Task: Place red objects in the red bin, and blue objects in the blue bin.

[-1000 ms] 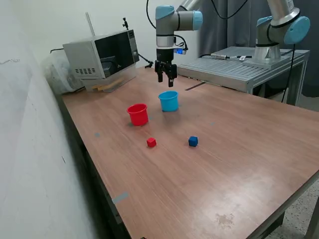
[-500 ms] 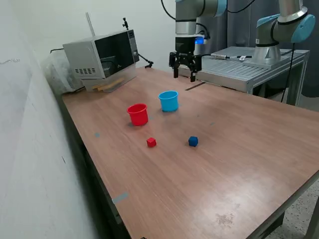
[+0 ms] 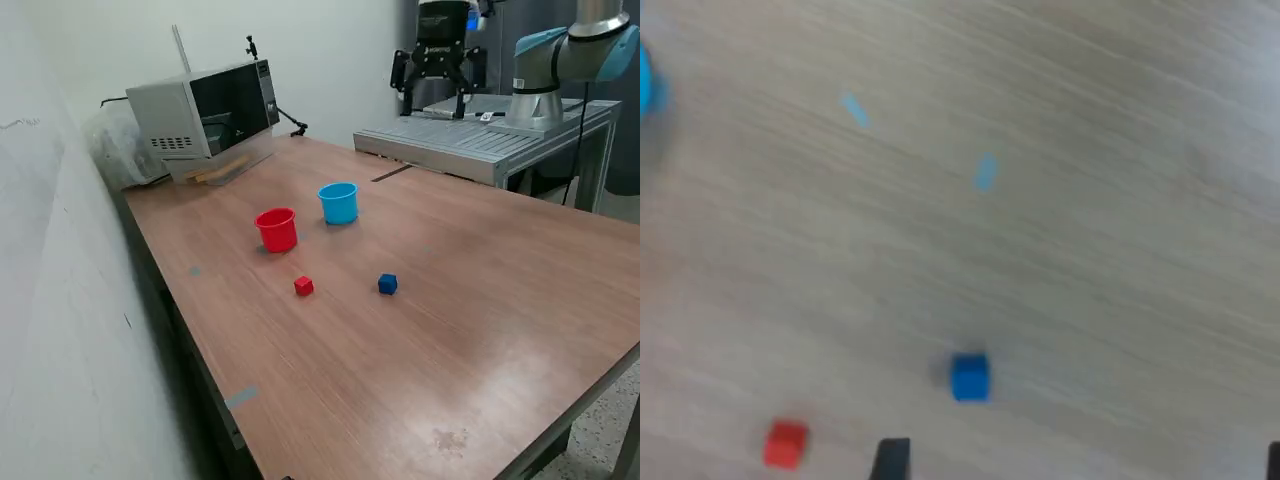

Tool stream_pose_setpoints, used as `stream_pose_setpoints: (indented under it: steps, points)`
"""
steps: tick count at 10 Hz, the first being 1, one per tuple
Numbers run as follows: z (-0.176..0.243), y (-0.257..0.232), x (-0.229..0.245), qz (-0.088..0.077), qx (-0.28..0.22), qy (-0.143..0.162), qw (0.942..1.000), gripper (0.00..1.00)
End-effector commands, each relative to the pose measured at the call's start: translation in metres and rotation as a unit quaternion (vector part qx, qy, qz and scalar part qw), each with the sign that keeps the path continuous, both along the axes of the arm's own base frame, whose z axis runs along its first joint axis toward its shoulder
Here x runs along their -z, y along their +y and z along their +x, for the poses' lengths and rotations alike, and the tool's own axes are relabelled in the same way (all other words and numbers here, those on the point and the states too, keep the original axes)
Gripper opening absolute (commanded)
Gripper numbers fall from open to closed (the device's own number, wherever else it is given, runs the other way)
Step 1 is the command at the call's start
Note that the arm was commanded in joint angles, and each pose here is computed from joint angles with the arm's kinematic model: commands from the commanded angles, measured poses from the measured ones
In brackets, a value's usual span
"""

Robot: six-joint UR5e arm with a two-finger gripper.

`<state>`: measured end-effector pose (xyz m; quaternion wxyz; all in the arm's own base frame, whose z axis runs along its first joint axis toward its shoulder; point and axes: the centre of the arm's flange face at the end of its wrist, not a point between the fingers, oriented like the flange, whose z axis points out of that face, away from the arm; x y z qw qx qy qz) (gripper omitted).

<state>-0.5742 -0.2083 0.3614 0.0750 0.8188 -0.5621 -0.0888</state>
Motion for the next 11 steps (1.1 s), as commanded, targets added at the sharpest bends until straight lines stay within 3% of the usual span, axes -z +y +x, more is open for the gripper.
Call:
stream_pose_setpoints:
  steps: [1, 4, 8, 11]
  points:
    - [-0.005, -0.058, -0.045, -0.017, -0.013, 0.03, 0.9993, 1.0]
    - [-0.058, -0.079, 0.033, -0.008, -0.018, -0.011, 0.9997, 1.0]
    - [-0.09, -0.075, 0.143, 0.003, -0.016, -0.052, 0.9985, 1.0]
    - [-0.119, -0.059, 0.192, 0.007, -0.012, -0.062, 0.998, 1.0]
